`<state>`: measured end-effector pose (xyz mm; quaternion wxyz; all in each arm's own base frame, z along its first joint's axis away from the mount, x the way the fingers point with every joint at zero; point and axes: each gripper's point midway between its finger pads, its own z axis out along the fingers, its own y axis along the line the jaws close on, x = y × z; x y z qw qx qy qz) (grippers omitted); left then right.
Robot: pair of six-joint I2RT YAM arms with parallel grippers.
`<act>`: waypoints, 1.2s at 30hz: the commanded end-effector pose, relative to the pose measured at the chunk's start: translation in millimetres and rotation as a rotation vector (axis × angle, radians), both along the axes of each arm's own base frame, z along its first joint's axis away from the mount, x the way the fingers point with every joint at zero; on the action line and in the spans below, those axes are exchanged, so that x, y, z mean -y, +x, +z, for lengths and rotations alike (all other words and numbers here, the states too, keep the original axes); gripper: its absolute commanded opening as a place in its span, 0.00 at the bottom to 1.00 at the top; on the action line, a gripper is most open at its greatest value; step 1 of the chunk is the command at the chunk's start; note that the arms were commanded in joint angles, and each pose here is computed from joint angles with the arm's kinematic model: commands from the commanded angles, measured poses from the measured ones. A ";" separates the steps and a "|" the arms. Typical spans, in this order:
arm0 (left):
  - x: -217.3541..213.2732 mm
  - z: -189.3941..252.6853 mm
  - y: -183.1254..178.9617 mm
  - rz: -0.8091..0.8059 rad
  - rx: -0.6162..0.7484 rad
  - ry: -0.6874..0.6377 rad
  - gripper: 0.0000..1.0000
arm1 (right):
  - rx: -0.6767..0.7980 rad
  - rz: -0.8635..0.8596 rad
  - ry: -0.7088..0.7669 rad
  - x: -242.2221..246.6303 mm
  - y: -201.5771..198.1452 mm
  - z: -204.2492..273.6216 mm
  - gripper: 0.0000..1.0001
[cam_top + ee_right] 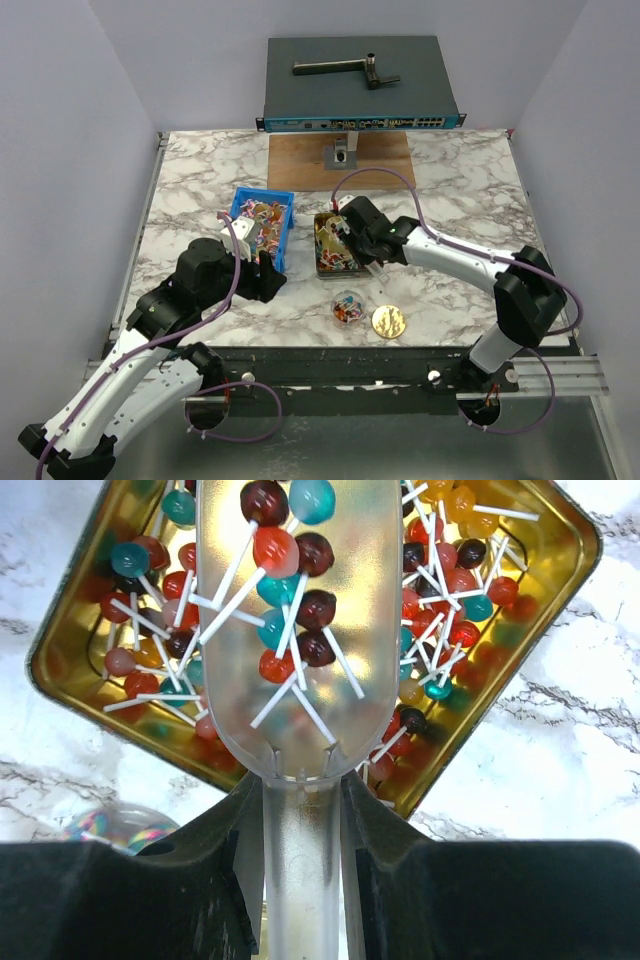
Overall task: Pack the candies
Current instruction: Scoop the fake candies from the storage box, then place the fake candies in the packing bottle.
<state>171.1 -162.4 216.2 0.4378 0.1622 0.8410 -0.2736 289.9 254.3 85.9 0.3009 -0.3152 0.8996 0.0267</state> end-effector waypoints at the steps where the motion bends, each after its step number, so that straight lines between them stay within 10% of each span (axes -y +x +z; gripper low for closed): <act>1: -3.2 -3.5 7.2 0.023 0.018 0.021 0.68 | 0.041 -0.006 0.097 -5.9 -1.7 25.2 0.01; 36: -9.3 1.9 7.2 0.052 0.044 0.010 0.68 | 0.026 -0.027 0.111 -5.0 -154.8 96.4 0.01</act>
